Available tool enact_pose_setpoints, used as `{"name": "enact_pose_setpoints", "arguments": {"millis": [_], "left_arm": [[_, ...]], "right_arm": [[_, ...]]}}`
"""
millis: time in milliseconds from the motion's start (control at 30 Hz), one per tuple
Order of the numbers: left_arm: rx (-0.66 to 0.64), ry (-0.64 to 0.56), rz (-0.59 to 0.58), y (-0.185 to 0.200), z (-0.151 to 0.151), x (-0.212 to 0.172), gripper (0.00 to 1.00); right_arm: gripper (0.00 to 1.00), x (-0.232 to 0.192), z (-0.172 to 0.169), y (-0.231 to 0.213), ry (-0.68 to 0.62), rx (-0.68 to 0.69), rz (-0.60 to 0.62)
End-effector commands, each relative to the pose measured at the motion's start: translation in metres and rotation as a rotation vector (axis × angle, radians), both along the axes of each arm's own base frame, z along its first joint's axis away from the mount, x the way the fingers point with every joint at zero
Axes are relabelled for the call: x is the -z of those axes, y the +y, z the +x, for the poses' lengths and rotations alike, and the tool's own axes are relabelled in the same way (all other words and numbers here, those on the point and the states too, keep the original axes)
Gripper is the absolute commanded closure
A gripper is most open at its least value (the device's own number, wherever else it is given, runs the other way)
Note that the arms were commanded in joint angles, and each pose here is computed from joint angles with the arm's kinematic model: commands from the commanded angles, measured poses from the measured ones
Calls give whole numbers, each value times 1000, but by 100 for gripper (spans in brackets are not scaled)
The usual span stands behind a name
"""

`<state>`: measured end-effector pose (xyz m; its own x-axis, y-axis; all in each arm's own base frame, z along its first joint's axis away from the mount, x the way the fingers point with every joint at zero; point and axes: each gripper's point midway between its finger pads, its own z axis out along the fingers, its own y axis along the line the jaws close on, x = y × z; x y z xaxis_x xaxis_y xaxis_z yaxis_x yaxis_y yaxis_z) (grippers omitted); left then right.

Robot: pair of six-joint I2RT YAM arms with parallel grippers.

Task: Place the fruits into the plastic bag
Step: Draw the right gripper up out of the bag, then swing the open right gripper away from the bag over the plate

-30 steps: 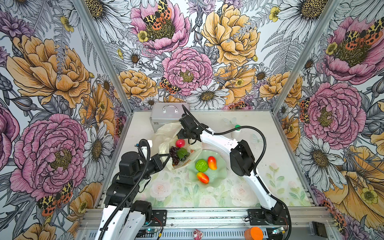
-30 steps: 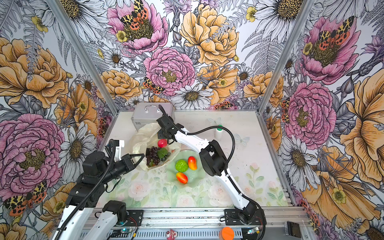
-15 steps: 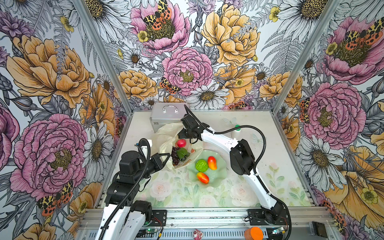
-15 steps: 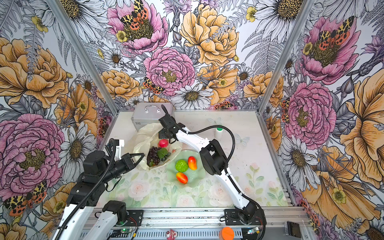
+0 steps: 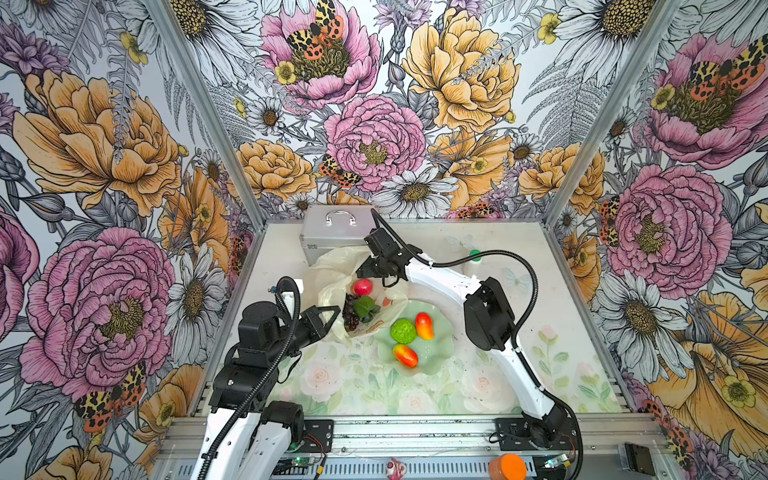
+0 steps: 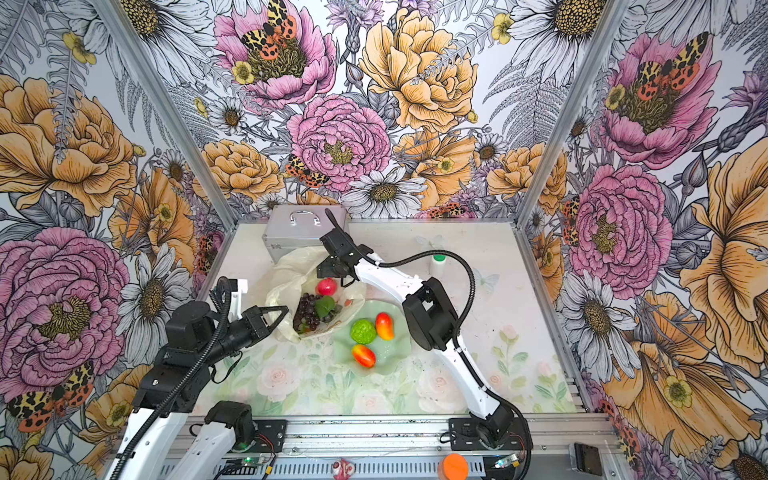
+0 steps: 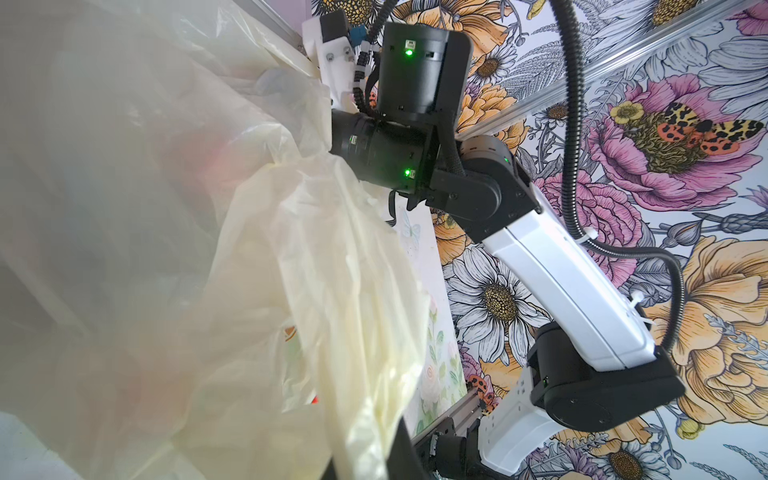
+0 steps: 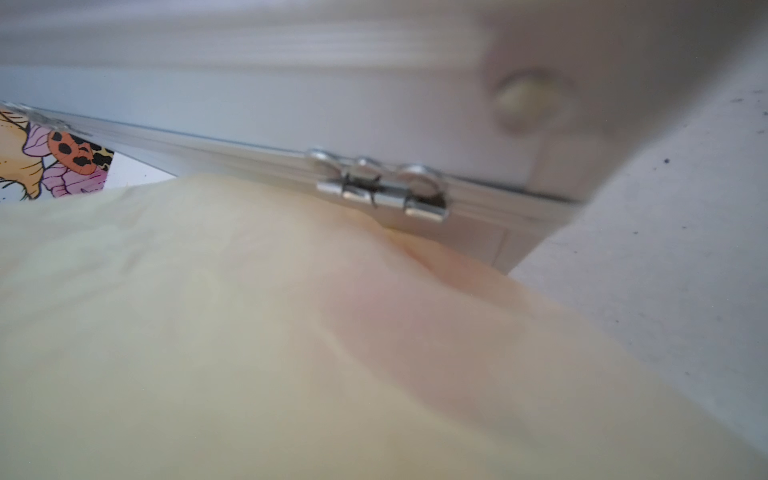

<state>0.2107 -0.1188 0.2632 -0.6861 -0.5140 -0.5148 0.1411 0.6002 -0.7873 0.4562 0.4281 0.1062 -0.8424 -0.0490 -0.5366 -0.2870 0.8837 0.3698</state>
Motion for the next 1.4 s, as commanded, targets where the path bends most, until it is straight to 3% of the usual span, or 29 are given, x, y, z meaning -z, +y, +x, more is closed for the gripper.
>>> {"name": "enact_pose_setpoints", "arguments": {"millis": [0, 300, 733, 967, 1200, 1367], "left_arm": [[-17, -48, 0, 3, 3, -6, 100], [-30, -50, -18, 4, 5, -2, 100], [-43, -59, -26, 6, 5, -2, 100], [-47, -66, -32, 6, 4, -5, 100], [-43, -64, -32, 6, 2, -3, 100], [-42, -56, -30, 6, 0, 1, 100]], "right_arm": [[19, -57, -10, -1, -38, -17, 82], [19, -100, -50, 1, 3, -91, 181], [19, -166, -135, 26, 191, -405, 459], [19, -223, -150, 1, 55, -416, 493], [16, -272, -159, -57, -115, -325, 487], [9, -284, -169, -104, -185, -229, 471]]}}
